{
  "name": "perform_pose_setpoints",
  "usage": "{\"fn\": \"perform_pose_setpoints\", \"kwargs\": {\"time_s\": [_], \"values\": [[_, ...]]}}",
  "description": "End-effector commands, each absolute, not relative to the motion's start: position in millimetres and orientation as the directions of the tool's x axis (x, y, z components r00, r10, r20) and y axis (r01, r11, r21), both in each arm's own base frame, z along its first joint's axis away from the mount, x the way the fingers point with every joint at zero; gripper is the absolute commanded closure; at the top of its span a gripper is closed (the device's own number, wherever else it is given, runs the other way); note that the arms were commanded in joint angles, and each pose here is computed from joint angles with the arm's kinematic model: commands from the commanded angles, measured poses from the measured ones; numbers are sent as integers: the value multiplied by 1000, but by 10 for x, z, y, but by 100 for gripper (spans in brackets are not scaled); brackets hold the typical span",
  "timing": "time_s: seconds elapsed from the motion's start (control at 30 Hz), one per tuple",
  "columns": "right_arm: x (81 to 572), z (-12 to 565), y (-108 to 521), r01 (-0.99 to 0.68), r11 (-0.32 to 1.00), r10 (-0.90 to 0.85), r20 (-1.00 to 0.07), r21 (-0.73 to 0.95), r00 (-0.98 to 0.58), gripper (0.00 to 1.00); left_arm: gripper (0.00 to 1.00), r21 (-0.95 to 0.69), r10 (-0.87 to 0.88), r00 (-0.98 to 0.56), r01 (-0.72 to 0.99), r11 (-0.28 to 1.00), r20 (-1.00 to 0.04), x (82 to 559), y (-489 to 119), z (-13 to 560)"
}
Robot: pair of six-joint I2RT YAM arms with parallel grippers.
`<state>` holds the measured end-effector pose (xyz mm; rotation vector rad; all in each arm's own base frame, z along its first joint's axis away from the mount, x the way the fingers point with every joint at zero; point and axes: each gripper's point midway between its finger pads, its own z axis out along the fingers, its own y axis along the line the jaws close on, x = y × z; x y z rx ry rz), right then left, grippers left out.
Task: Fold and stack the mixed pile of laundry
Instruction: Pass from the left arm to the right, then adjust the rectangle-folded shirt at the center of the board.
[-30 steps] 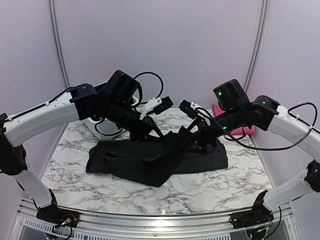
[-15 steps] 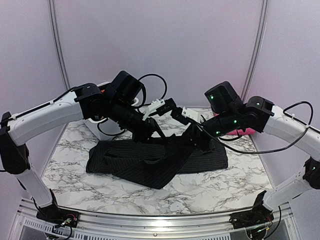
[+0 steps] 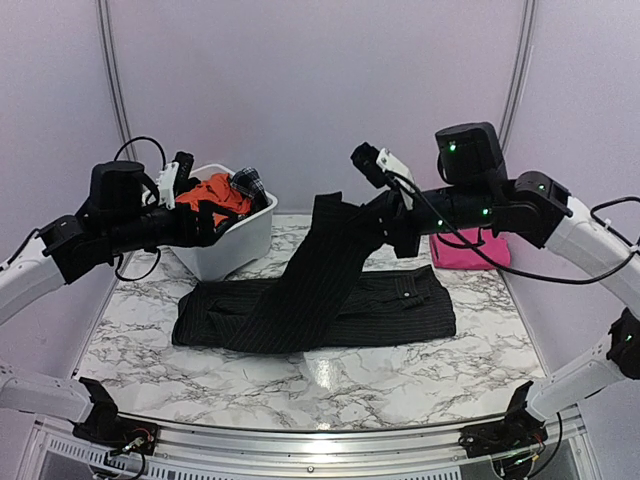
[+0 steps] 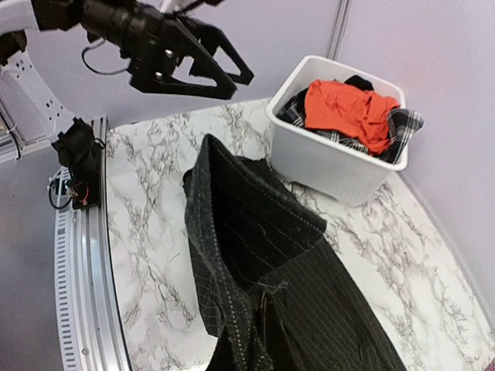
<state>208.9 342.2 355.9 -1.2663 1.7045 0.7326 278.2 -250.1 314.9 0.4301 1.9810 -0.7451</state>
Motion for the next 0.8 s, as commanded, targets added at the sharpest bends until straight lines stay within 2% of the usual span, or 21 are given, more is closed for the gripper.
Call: {"fn": "perform_pose_setpoints", "kwargs": {"time_s": [0.0,0.1,0.27,0.47,0.57,0.77], "values": [[2396,4332,3253,-892,446,-262,-964,-79,-45,100,1,-484,-197,-651,297,823,-733,3158,-2194,2663],[2808,4517,3040,-837,545,-191,-980,-54,-62,100,1,-521,-250,-693,210,827,-677,3152,-2081,2425],[3407,4685,2829,-754,657,-83,-992,17,-95,100,1,-502,-301,-644,149,852,-703,3134,-1867,2404],[3778,4512,2892,-743,666,-66,-985,74,-158,100,1,-464,-313,-702,28,885,-640,2977,-1662,1998],[3898,4470,2925,-737,669,-59,-983,92,-176,100,6,-491,-340,-746,-20,871,-572,2814,-1633,1718],[3707,4609,3066,-817,557,-17,-981,149,-191,100,10,-512,-336,-798,-40,858,-500,2689,-1678,1441]]}}
